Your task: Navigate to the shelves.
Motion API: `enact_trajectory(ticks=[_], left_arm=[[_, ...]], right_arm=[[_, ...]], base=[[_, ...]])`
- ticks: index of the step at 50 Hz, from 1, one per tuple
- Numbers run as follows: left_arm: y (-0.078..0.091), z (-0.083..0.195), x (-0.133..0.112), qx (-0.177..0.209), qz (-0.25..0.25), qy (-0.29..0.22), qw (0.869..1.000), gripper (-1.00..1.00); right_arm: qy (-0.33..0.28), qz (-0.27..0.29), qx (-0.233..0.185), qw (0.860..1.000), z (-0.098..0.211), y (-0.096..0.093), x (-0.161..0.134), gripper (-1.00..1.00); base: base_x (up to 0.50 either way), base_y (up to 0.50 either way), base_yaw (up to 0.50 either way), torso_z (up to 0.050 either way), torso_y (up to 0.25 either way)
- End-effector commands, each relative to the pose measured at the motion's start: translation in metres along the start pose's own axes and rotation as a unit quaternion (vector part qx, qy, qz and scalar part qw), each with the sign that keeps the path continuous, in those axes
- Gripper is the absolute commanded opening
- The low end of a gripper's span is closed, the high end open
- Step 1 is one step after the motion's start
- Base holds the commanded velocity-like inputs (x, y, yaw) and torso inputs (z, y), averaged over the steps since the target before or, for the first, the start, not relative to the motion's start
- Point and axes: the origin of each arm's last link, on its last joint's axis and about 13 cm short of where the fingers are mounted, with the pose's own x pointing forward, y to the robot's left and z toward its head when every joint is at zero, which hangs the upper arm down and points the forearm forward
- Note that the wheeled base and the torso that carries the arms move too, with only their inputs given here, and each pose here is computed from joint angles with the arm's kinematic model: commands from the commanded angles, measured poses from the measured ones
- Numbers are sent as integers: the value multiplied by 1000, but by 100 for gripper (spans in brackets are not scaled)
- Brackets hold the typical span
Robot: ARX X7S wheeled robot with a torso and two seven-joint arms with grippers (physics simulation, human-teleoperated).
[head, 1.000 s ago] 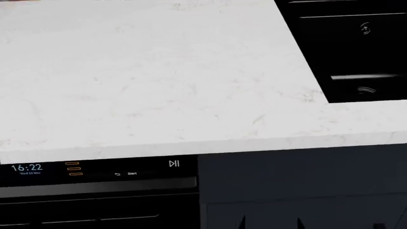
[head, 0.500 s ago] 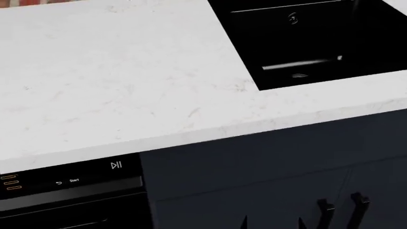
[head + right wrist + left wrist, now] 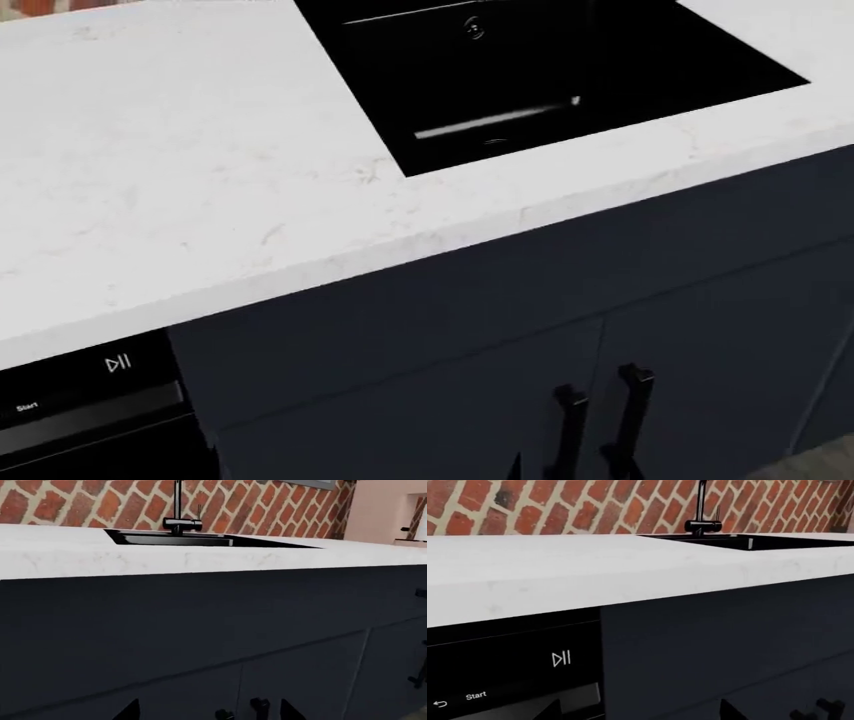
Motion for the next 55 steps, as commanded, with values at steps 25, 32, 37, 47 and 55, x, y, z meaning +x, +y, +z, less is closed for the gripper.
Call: enact_trajectory(ticks=[25, 32, 37, 47, 55], left_arm=[[0, 1, 2, -10, 0, 0, 1000, 100], [0, 2, 1, -10, 1, 0, 1000, 100], [0, 1, 3, -10, 1, 0, 1000, 100], [0, 0, 5, -10, 1, 0, 1000, 100], [0, 1, 4, -11, 1, -1, 1000, 100]], right_arm=[[5, -1, 3, 1000, -1, -2, 1, 100], [4, -1, 1, 1000, 0, -1, 1, 100], [5, -2, 2, 1000, -1, -1, 3, 100], [5, -4, 3, 1000, -1, -2, 3, 100], [4, -6, 2, 1000, -1, -2, 3, 100]], base=[[-17, 9, -500, 0, 0], [-17, 11, -500, 0, 0], [-16, 12, -500, 0, 0], [-15, 12, -500, 0, 0], [-15, 13, -500, 0, 0]])
